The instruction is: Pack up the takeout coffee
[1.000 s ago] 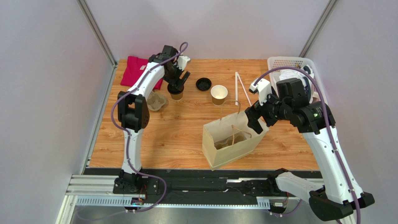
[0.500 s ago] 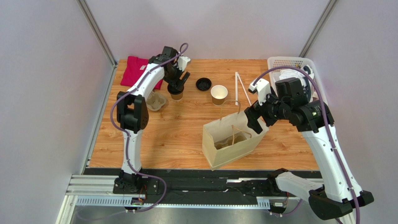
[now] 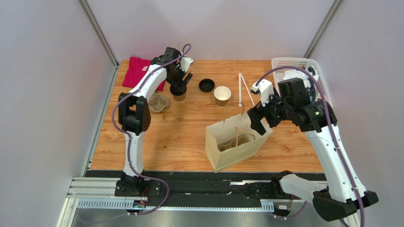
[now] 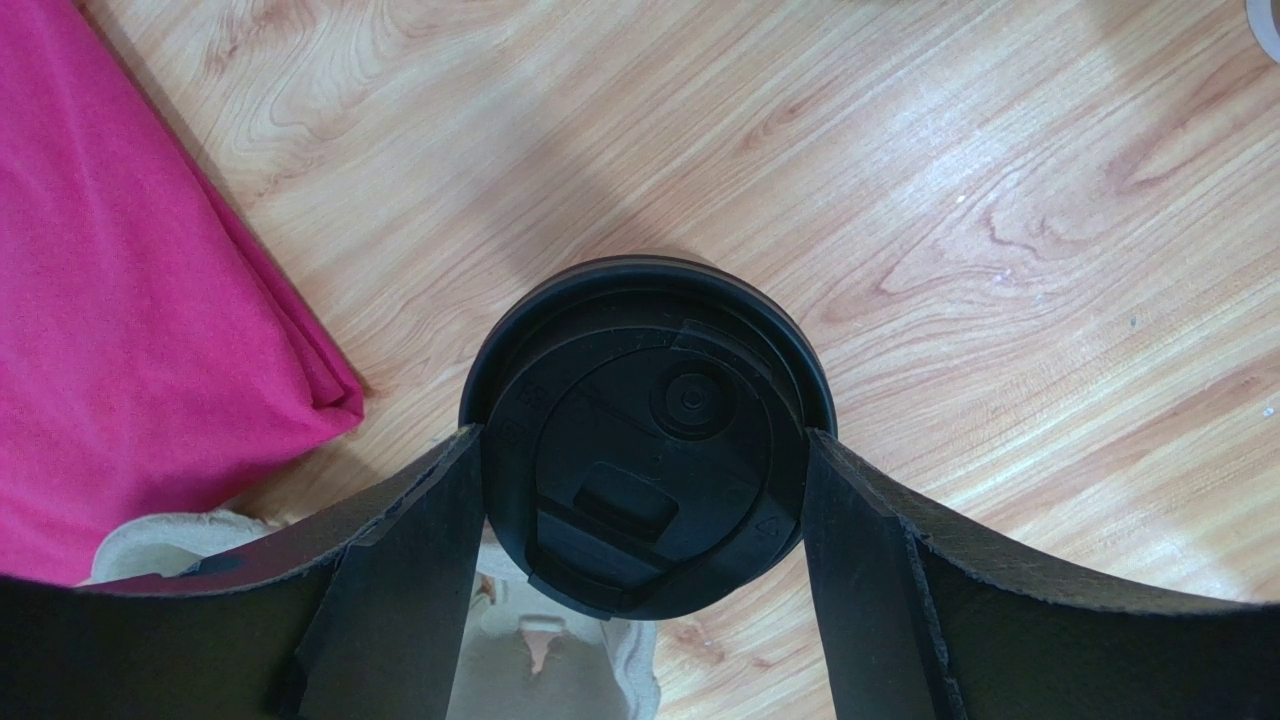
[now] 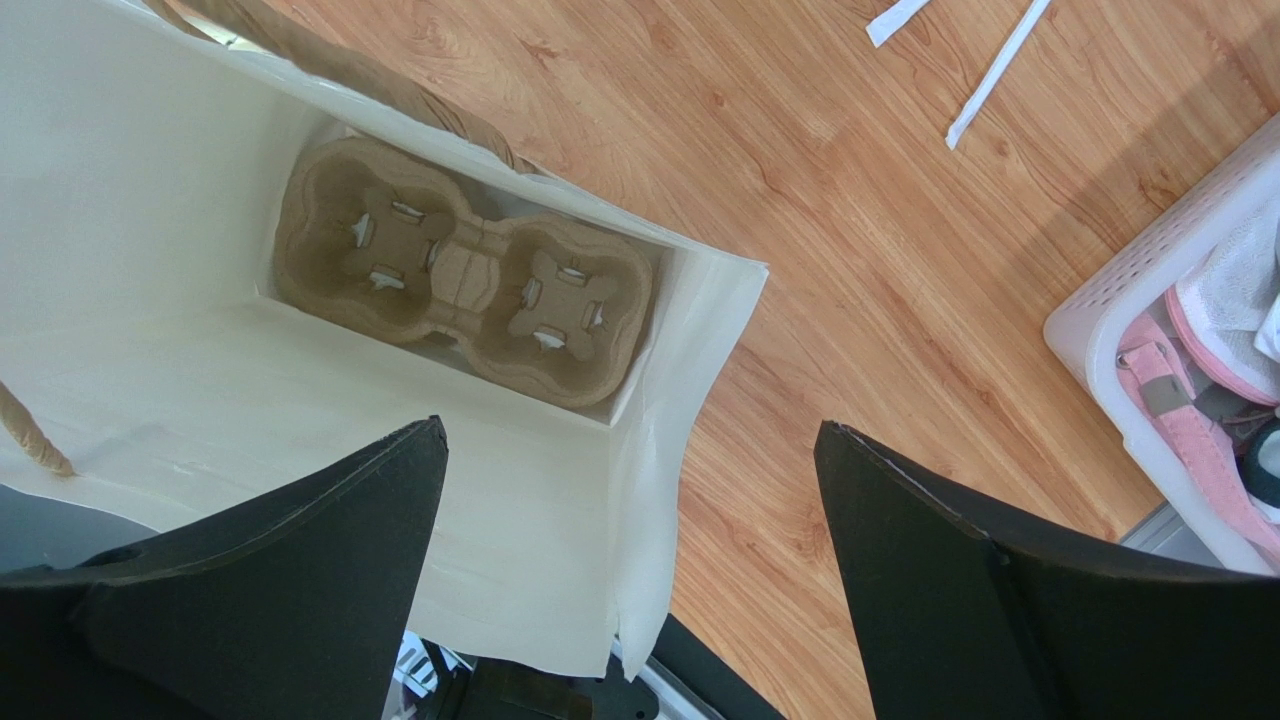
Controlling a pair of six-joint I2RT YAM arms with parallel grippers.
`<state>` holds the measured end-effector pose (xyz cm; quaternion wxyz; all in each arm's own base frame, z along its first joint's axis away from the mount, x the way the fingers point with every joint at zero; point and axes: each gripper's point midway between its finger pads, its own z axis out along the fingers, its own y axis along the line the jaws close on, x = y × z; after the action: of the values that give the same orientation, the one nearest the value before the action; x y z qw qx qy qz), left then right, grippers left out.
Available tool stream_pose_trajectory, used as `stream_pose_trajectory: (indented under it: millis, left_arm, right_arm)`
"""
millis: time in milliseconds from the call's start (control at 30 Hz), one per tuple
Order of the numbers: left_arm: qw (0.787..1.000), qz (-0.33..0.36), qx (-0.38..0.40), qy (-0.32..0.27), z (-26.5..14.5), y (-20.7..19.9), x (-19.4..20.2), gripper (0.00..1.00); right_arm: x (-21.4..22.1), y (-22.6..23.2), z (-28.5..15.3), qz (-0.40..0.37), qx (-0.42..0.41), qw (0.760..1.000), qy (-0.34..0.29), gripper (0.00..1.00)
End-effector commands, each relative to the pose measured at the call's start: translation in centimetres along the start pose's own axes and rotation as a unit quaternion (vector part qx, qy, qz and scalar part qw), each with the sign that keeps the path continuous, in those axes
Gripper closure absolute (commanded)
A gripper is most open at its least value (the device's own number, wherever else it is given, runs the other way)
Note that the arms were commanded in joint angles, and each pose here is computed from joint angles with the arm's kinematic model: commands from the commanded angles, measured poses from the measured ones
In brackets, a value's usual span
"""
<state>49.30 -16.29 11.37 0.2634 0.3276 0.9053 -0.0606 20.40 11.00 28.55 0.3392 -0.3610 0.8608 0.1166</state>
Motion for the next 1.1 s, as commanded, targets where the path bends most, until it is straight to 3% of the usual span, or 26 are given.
stream_pose_trajectory:
  millis: [0,200,367,633,1067]
  left_arm:
    - [0.999,0.017,0.010,0.030,-0.3,-0.6,1.7,0.49]
    - [1.000,0.026,0.003,-0.017,-4.7,-0.5,-1.3,0.64]
    - [0.998,0.021,0.009,-0.053,-8.6,-1.3,-3.0,0.69]
    - [0.994,0.007,0.058,-0.093,-14.6,-4.3,-3.6,0.77]
    - [0.994,-0.004,0.075,-0.077,-16.6,-6.3,-0.2,0.80]
  right_arm:
    - [-2.0,-0.7,-0.7,-0.010,0.015,0.999,-0.036,0.00]
    - [-3.6,-0.9,-0.5,-0.007,0.011,0.998,-0.064,0.00]
    - [-5.1,-0.3,-0.6,-0.019,-0.016,0.996,-0.086,0.00]
    - [-6.0,0.9,-0.3,-0.111,-0.070,0.986,-0.101,0.00]
    - [-6.3,0.5,0.5,-0.093,-0.075,0.989,-0.089,0.01]
